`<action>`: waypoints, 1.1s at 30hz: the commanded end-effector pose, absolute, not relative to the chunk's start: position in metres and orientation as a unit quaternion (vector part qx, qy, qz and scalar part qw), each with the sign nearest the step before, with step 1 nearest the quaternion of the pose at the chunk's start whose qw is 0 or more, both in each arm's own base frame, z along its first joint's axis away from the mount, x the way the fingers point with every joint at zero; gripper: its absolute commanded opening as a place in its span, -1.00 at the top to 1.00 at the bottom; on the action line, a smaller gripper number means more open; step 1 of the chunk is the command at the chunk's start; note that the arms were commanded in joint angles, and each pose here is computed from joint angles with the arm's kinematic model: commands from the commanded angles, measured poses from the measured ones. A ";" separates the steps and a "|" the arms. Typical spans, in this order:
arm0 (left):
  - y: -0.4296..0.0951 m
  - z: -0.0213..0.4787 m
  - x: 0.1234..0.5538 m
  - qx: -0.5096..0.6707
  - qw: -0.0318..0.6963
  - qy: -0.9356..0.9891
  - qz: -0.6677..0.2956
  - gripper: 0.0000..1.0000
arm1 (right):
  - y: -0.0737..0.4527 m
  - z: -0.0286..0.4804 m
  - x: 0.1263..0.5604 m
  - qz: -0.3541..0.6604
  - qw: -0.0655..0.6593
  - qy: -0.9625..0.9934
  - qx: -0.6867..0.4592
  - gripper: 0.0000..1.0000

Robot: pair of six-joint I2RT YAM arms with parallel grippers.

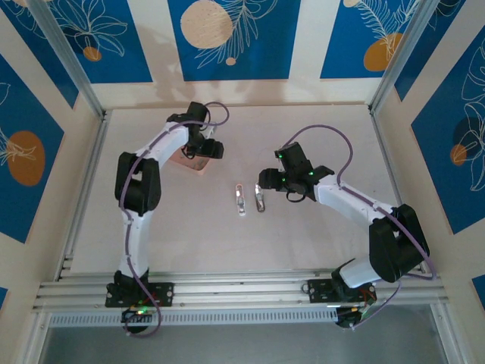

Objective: Load the staples into the stapler

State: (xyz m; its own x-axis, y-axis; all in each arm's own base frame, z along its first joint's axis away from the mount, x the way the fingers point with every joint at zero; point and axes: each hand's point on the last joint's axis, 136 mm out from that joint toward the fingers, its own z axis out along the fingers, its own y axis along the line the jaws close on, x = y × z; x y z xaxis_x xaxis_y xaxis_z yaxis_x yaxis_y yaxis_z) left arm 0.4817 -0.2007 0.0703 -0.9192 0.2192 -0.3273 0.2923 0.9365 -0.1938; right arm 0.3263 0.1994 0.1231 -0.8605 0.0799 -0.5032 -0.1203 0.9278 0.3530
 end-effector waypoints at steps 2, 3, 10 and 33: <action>-0.201 0.063 0.469 0.141 0.111 0.975 -0.130 -0.49 | 0.197 0.126 0.325 0.184 0.262 0.948 -0.007 -0.27; -0.202 0.062 0.467 0.144 0.107 0.975 -0.132 -0.48 | 0.196 0.126 0.325 0.184 0.262 0.947 -0.006 -0.27; -0.199 0.056 0.441 0.162 0.074 0.974 -0.139 -0.40 | 0.197 0.127 0.323 0.188 0.263 0.946 -0.006 -0.27; -0.191 0.056 0.321 0.212 -0.014 0.963 -0.167 -0.39 | 0.205 0.130 0.322 0.198 0.265 0.944 -0.010 -0.25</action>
